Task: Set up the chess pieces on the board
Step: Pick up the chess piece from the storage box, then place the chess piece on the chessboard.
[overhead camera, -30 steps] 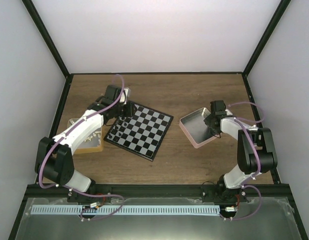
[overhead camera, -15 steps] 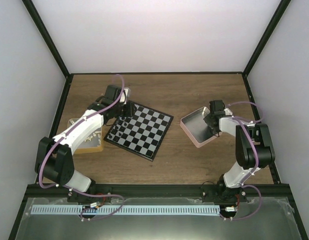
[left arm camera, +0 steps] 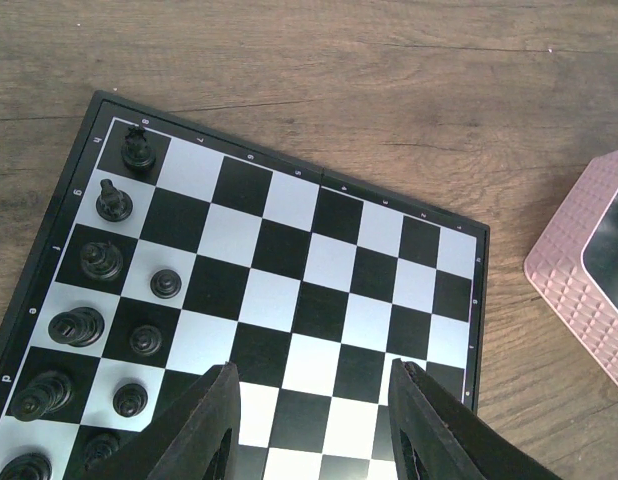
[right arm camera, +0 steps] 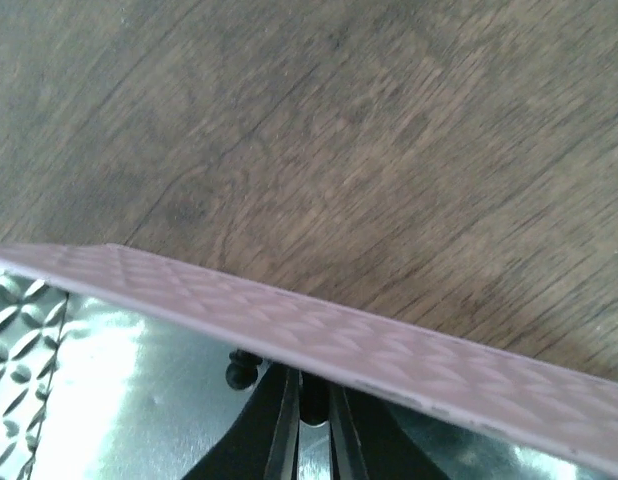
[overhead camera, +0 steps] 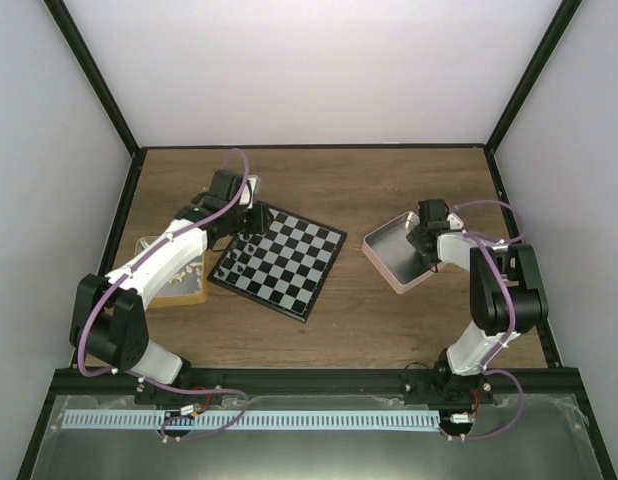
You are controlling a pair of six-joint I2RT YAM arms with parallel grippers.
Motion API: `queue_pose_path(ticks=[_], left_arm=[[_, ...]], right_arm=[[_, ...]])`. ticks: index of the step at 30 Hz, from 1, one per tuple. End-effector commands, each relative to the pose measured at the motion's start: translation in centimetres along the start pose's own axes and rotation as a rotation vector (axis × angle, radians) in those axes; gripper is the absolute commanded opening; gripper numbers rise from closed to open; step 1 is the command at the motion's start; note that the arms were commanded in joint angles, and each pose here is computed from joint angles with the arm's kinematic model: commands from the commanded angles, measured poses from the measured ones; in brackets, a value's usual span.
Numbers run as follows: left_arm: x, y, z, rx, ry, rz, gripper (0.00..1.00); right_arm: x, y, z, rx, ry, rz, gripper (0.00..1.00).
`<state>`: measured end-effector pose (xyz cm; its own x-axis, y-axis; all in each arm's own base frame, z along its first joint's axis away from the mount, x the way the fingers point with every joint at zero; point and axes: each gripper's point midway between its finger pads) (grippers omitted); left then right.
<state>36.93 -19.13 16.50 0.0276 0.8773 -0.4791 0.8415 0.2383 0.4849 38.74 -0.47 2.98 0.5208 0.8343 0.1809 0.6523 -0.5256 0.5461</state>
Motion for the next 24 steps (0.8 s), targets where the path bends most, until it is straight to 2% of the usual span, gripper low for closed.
queue_pose_path(ticks=[1, 7, 15, 19, 24], left_arm=[[-0.4, 0.3, -0.5, -0.019, -0.014, 0.007, 0.43], [-1.3, 0.5, -1.0, -0.026, -0.059, 0.014, 0.43], [-2.8, 0.5, -1.7, -0.028, -0.139, -0.005, 0.44], [-3.6, 0.5, -2.2, -0.043, -0.194, -0.03, 0.44], [-3.1, 0.6, -2.6, -0.075, -0.182, -0.055, 0.44]], right_arm=[[0.6, 0.8, -1.3, -0.002, 0.04, -0.031, 0.05], [3.1, -0.3, -4.2, 0.065, 0.222, -0.094, 0.05], [8.6, -3.1, -9.4, 0.203, 0.612, -0.187, 0.04], [11.9, -5.8, -12.2, 0.302, 0.778, -0.217, 0.05], [16.0, -11.5, -14.9, 0.481, 0.875, -0.277, 0.05]])
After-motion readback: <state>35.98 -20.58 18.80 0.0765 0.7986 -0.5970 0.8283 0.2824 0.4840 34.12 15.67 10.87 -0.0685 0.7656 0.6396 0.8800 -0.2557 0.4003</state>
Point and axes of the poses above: each gripper's point midway between its finger pads, its own z axis out along the fingers, its own x axis along the line the jaws close on, y = z × x, and after that the axes turned 13 degrees about -z, right-handed
